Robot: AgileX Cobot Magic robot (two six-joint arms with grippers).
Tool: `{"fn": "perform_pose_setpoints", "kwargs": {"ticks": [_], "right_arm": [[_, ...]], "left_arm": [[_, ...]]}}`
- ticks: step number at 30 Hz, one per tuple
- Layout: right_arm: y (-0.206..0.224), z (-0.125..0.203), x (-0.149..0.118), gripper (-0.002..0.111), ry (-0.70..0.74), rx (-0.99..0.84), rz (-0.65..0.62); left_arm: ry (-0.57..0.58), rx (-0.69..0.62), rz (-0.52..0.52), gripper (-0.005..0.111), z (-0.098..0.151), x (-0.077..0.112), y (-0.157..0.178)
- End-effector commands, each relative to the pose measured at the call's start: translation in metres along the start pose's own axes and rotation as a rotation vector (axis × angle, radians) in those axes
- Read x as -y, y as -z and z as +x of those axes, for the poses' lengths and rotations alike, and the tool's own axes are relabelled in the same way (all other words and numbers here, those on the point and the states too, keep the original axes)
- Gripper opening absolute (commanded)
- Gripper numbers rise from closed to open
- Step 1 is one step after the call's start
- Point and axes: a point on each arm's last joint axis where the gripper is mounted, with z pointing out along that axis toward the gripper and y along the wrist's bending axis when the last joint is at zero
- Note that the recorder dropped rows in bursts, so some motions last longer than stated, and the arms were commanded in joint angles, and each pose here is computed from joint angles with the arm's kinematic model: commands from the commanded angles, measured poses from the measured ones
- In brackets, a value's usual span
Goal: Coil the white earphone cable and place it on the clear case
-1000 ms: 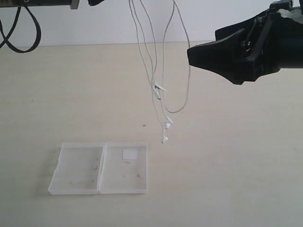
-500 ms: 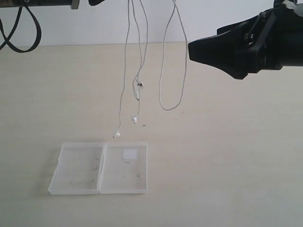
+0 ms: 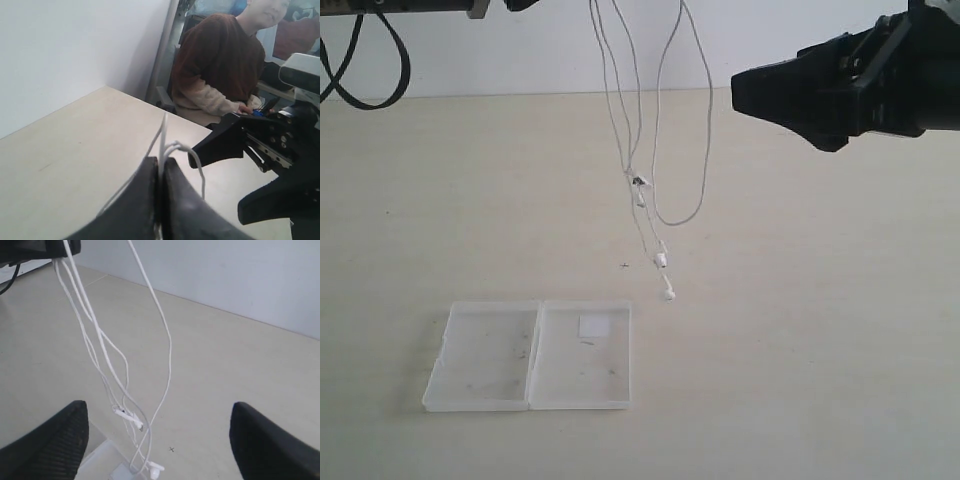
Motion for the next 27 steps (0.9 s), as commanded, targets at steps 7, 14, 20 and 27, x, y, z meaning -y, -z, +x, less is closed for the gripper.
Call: {"fn": "perform_pose_setpoints", "kwargs": {"ticks": [7,14,20,27], "right_arm": [[0.0023,-0.0014,0.0030,0.074,-0.006,0.017,0.041],[0.0024,-0.0018,0.0035,0.074,-0.012,0.022,0.047],[0.0026,-0.0039,0.0065,0.074,-0.042,0.046,0.078],[0.0030,-0.0086,0.0076,0.074,-0.131,0.102,0.086]], "left_arm": [[0.010,0.011,-0.015,0.000,-0.0024,-0.0020,-0.0001],[0.010,0.011,-0.015,0.000,-0.0024,-0.0020,-0.0001],[0.010,0.011,-0.015,0.000,-0.0024,-0.0020,-0.0001],[0.019,0.022,-0.015,0.000,-0.0034,-0.0021,0.0000]]}}
